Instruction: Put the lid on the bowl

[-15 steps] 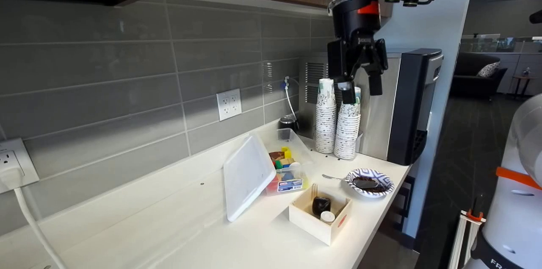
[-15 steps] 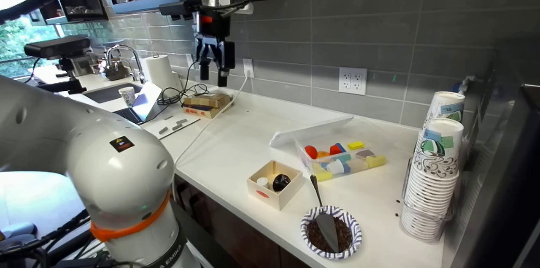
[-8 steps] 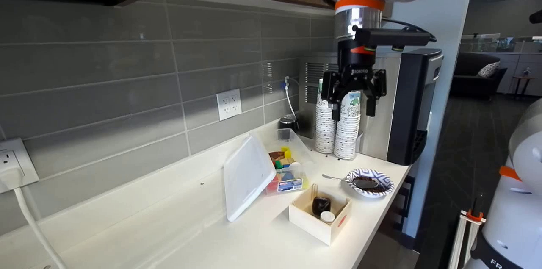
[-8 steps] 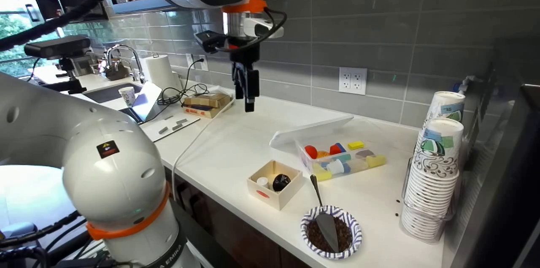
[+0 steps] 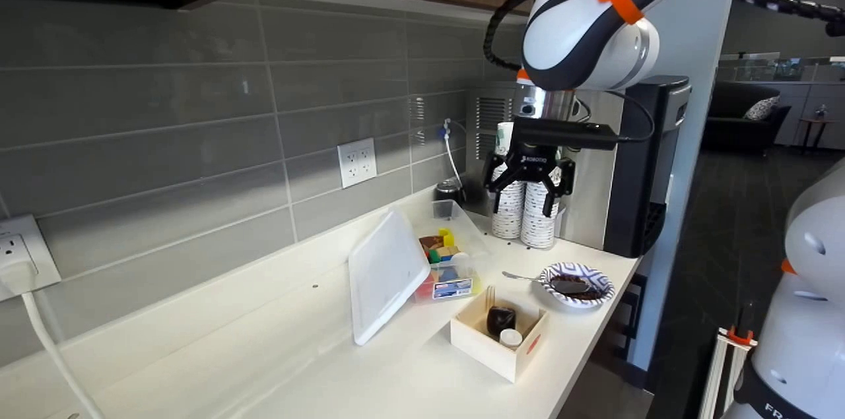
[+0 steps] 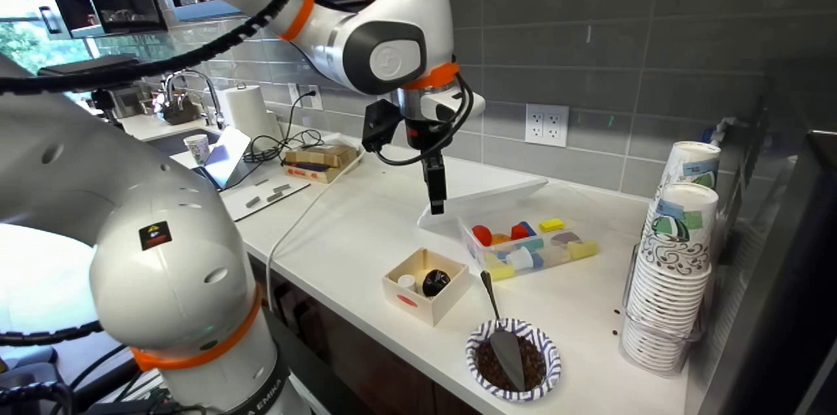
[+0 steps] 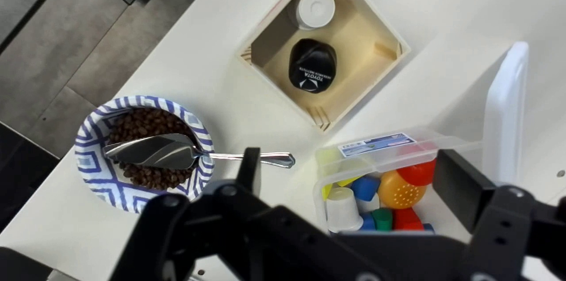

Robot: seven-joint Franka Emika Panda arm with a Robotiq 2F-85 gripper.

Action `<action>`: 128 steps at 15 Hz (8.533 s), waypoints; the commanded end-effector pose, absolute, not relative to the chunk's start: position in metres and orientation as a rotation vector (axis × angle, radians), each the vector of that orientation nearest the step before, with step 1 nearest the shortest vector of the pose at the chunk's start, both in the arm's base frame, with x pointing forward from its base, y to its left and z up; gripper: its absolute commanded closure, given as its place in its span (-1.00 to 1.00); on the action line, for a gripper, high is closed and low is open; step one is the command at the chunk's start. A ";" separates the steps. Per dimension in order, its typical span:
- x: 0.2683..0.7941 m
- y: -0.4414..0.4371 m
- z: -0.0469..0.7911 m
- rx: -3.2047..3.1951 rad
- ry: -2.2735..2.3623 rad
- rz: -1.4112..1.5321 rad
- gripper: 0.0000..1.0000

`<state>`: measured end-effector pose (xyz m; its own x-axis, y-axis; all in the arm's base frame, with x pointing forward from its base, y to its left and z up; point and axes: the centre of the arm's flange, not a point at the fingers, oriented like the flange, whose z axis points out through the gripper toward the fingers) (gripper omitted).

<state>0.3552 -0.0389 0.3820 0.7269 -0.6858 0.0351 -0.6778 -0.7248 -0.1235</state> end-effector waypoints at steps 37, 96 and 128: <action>0.572 -0.084 0.238 -2.243 1.171 -0.259 -1.00; 0.617 -0.013 0.295 -2.804 0.926 -0.194 -1.00; 0.587 -0.080 0.332 -2.612 1.140 -0.293 0.89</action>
<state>0.6098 -0.0586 0.3179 0.7252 -0.6836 0.0822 -0.6427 -0.7148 -0.2757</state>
